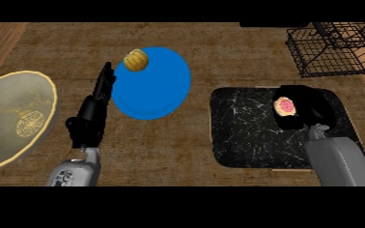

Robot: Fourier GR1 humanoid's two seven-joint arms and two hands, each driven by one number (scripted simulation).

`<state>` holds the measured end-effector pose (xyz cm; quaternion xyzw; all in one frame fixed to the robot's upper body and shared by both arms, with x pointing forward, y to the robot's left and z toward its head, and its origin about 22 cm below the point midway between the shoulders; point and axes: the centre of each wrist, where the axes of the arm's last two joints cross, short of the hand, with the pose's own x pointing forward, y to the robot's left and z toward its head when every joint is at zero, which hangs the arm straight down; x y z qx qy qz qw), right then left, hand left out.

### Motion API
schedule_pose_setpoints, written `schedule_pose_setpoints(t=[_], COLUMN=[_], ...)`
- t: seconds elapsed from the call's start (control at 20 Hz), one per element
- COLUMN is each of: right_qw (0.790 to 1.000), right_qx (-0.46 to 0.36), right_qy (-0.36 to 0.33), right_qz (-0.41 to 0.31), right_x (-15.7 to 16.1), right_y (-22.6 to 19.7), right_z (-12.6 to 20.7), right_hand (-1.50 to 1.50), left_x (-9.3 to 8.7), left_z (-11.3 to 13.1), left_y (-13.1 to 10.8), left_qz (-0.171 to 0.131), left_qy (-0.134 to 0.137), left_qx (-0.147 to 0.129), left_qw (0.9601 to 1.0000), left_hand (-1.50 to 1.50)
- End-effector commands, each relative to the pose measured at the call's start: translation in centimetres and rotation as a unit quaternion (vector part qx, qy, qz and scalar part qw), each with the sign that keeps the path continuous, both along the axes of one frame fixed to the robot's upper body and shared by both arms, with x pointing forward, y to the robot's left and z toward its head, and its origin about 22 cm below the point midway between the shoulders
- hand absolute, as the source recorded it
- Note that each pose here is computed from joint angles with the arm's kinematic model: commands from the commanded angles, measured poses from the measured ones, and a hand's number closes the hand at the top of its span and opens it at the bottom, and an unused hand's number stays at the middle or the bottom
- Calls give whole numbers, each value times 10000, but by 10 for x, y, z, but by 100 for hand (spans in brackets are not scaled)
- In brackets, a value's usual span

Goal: Pick the cupcake from the tray and place it in the tiered basket

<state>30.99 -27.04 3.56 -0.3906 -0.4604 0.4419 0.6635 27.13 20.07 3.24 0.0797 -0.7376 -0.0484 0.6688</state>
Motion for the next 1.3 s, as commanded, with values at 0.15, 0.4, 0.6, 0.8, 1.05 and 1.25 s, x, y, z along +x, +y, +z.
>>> schedule_pose_setpoints(t=[0.15, 0.4, 0.6, 0.8, 1.05, 1.25], right_qw=[9982, 9794, 9740, 9748, 9756, 9738], right_qx=[-397, -1770, -2067, -2197, -2087, -1894], right_qy=[-424, 708, 673, 137, -679, -1230], right_qz=[-135, 664, 646, 360, -75, -267], right_x=[17, 7, 9, 7, 7, -10], right_y=[-2, -31, -50, -45, -56, -52], right_z=[-12, -11, -3, 46, 118, 162], right_hand=[150, 150, 150, 150, 150, 150], left_x=[-21, -4, -9, 20, -2, 1], left_z=[6, -8, 8, 7, 3, 0], left_y=[-4, -7, 5, 3, 10, 14], left_qz=[65, 0, 29, 102, 132, 42], left_qy=[18, -3, -3, -21, 24, 33], left_qx=[7, 41, 37, -8, 3, 35], left_qw=[10000, 10000, 10000, 9999, 9999, 10000], left_hand=[0, 0, 0, 0, 0, 0])
